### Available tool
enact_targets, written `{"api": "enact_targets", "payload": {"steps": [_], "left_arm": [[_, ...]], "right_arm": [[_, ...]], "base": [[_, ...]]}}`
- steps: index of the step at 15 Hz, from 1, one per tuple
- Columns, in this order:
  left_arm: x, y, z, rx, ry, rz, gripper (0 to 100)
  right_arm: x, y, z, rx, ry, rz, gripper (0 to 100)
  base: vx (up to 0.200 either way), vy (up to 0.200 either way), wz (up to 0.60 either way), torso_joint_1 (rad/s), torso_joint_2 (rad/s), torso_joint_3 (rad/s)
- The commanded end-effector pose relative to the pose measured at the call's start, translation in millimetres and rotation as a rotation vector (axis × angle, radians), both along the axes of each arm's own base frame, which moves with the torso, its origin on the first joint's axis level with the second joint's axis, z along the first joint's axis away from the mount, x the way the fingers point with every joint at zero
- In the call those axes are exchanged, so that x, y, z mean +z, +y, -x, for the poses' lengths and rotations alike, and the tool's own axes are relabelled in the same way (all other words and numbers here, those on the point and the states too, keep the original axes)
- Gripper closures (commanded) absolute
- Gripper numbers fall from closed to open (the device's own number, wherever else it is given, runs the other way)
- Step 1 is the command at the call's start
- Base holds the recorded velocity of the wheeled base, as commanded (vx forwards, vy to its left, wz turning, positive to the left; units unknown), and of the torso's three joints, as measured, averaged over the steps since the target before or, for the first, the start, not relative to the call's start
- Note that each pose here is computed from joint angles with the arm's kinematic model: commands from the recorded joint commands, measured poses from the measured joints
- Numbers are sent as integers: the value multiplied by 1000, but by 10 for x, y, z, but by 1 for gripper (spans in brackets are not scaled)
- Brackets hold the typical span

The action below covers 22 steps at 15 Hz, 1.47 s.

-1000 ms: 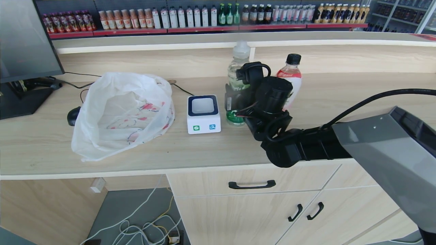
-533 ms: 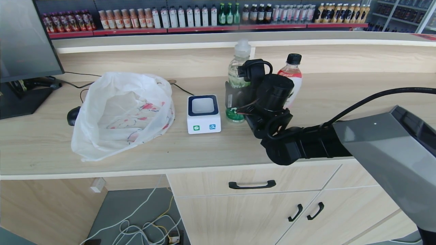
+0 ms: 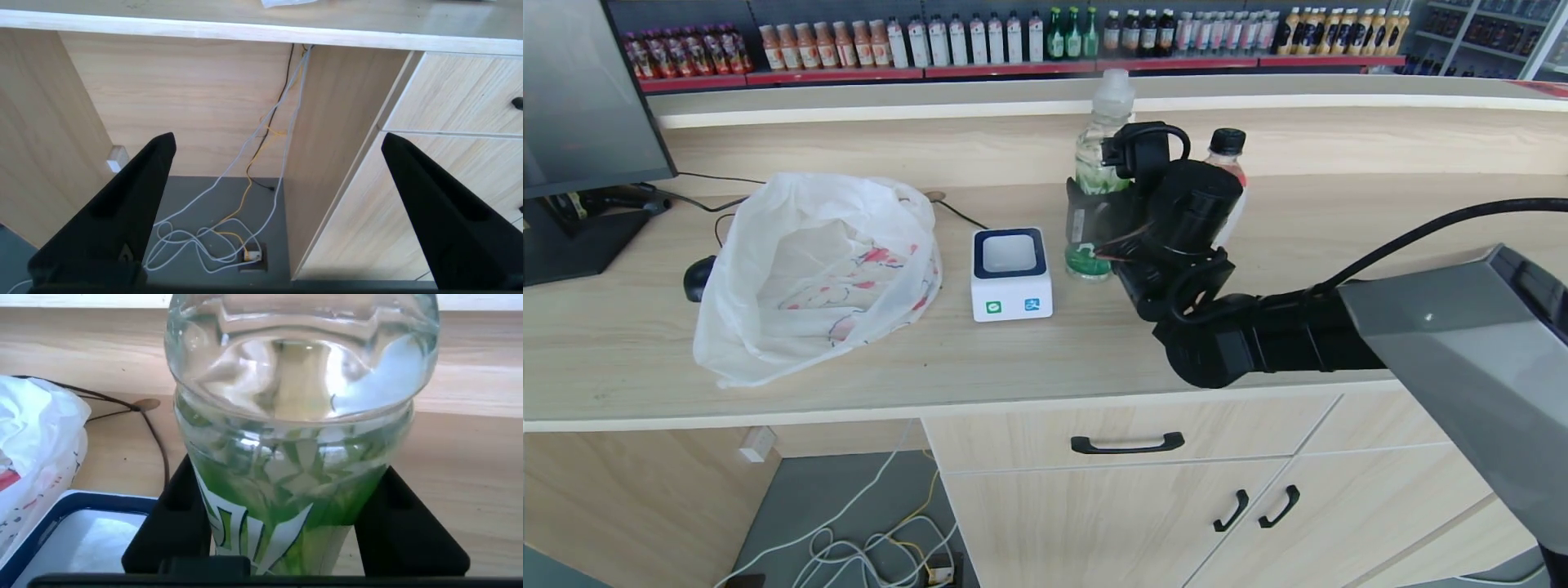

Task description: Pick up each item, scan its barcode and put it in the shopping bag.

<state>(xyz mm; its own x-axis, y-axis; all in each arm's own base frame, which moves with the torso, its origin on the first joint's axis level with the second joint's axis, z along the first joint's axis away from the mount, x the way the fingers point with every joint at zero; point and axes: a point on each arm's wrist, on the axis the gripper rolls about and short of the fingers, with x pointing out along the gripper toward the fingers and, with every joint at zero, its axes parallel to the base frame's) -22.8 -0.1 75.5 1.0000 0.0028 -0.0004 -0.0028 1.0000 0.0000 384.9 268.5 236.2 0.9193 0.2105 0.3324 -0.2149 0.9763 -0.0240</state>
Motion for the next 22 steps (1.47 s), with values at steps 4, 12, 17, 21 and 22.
{"api": "enact_targets", "payload": {"steps": [4, 12, 17, 21, 22], "left_arm": [[0, 0, 0, 0, 0, 0, 0], [0, 0, 0, 0, 0, 0, 0], [0, 0, 0, 0, 0, 0, 0], [0, 0, 0, 0, 0, 0, 0], [0, 0, 0, 0, 0, 0, 0]], "right_arm": [[399, -128, 192, 0, -69, -48, 100], [647, -191, 821, 27, -66, -72, 100], [337, -385, 1315, 29, -67, -34, 100], [118, -475, 1616, 25, -54, -36, 100], [32, -458, 1762, 46, -46, -40, 100]], "base": [[0, 0, 0, 0, 0, 0], [0, 0, 0, 0, 0, 0], [0, 0, 0, 0, 0, 0], [0, 0, 0, 0, 0, 0], [0, 0, 0, 0, 0, 0]]}}
